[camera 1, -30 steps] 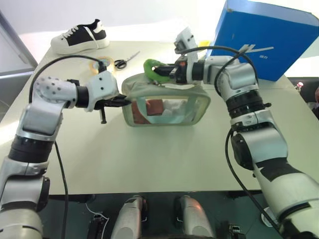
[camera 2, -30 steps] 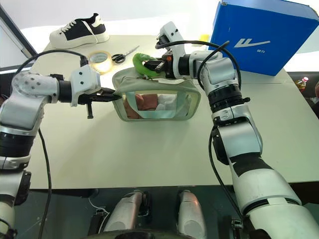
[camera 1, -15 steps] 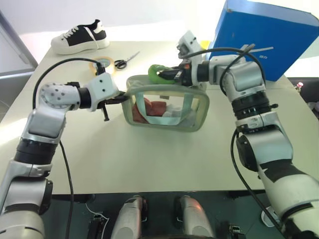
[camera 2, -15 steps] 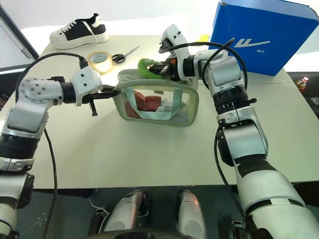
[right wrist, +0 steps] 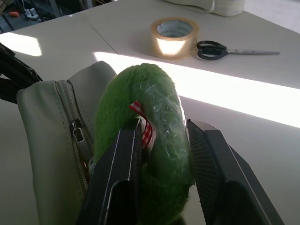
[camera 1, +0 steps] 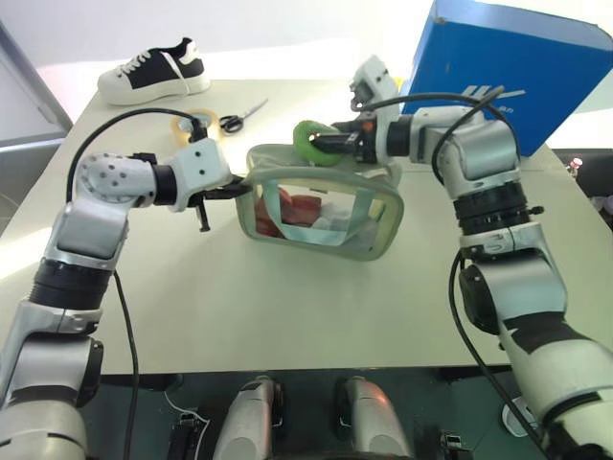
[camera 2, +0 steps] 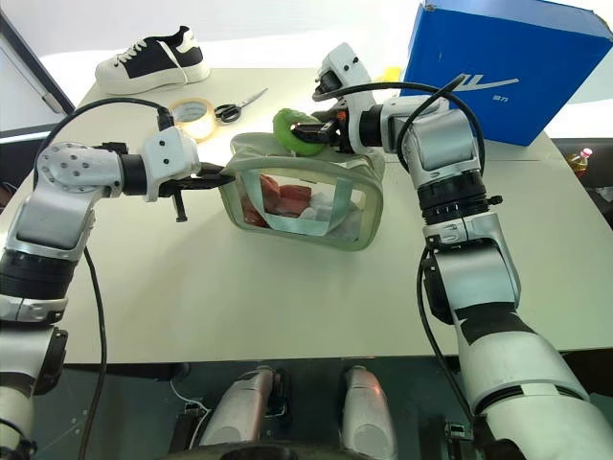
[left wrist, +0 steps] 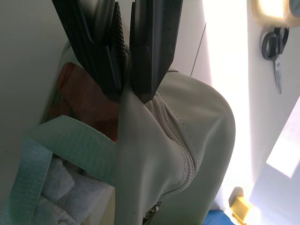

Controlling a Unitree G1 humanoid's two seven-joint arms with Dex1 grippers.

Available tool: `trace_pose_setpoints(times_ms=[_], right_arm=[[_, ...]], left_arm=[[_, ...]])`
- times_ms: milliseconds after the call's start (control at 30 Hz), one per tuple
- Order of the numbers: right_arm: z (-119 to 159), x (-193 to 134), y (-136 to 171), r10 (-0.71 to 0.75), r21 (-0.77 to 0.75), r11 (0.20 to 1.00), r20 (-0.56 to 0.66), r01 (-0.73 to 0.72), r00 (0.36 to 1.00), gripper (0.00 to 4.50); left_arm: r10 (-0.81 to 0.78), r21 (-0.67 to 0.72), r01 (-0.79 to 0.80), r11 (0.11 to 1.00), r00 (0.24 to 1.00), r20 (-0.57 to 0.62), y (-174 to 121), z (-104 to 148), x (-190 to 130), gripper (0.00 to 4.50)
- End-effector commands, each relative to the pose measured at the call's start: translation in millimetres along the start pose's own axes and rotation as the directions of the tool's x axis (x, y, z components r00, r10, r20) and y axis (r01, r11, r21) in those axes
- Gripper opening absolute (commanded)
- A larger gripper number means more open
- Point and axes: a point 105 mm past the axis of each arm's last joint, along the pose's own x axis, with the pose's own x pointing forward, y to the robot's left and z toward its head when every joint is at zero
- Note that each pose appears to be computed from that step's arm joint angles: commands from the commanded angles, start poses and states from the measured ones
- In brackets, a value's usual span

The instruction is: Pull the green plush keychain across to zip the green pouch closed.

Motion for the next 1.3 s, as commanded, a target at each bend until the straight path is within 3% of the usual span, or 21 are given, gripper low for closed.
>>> trace_pose_setpoints(times_ms=[33, 67, 100, 300, 400, 533, 733, 867, 1000, 1067, 1167, 1300], right_arm=[[26, -8, 5, 0.017, -0.041, 0.999, 0.085, -0.014, 0.996, 0.66], [27, -9, 6, 0.023, -0.042, 0.999, 0.092, -0.020, 0.996, 0.17], [29, -9, 7, 0.030, -0.044, 0.999, 0.098, -0.025, 0.995, 0.04], [43, -20, 3, -0.008, -0.065, 0.998, 0.138, 0.017, 0.990, 0.04], [46, -41, -12, -0.122, -0.070, 0.988, 0.160, 0.134, 0.980, 0.04], [24, -84, -33, -0.314, -0.109, 0.939, 0.121, 0.327, 0.942, 0.04], [-22, -147, -61, -0.589, -0.191, 0.790, 0.025, 0.583, 0.807, 0.04], [-47, -180, -69, -0.711, -0.138, 0.697, -0.011, 0.703, 0.703, 0.04], [-100, -207, -71, -0.807, -0.140, 0.590, -0.120, 0.795, 0.578, 0.04], [-129, -201, -63, -0.799, -0.115, 0.597, -0.174, 0.794, 0.576, 0.04], [-179, -162, -38, -0.715, -0.060, 0.683, -0.260, 0.728, 0.649, 0.04], [-201, -118, -14, -0.637, 0.031, 0.743, -0.275, 0.668, 0.720, 0.04]], left_arm=[[-0.016, 0.001, 0.016, 1.000, 1.000, -0.004, -3, -1, 2, 0.00], [-0.016, 0.001, 0.016, 1.000, 1.000, -0.004, -3, 0, 2, 0.00], [-0.015, 0.001, 0.015, 1.000, 1.000, -0.003, -3, 0, 2, 0.00], [-0.016, -0.001, 0.016, 1.000, 1.000, -0.001, -4, 0, 2, 0.00], [-0.023, -0.005, 0.023, 1.000, 1.000, 0.000, -8, -1, 3, 0.00], [-0.041, -0.014, 0.041, 0.999, 0.999, 0.004, -12, -1, 3, 0.00], [-0.045, -0.029, 0.046, 0.999, 0.999, 0.018, -15, 3, 11, 0.00], [-0.049, -0.034, 0.050, 0.998, 0.998, 0.030, -16, 7, 13, 0.00], [-0.057, -0.044, 0.058, 0.997, 0.998, 0.037, -19, 9, 16, 0.00], [-0.056, -0.046, 0.058, 0.997, 0.998, 0.036, -19, 9, 17, 0.00], [-0.059, -0.050, 0.061, 0.997, 0.997, 0.042, -19, 11, 20, 0.00], [-0.067, -0.046, 0.069, 0.997, 0.996, 0.052, -19, 14, 23, 0.00]])
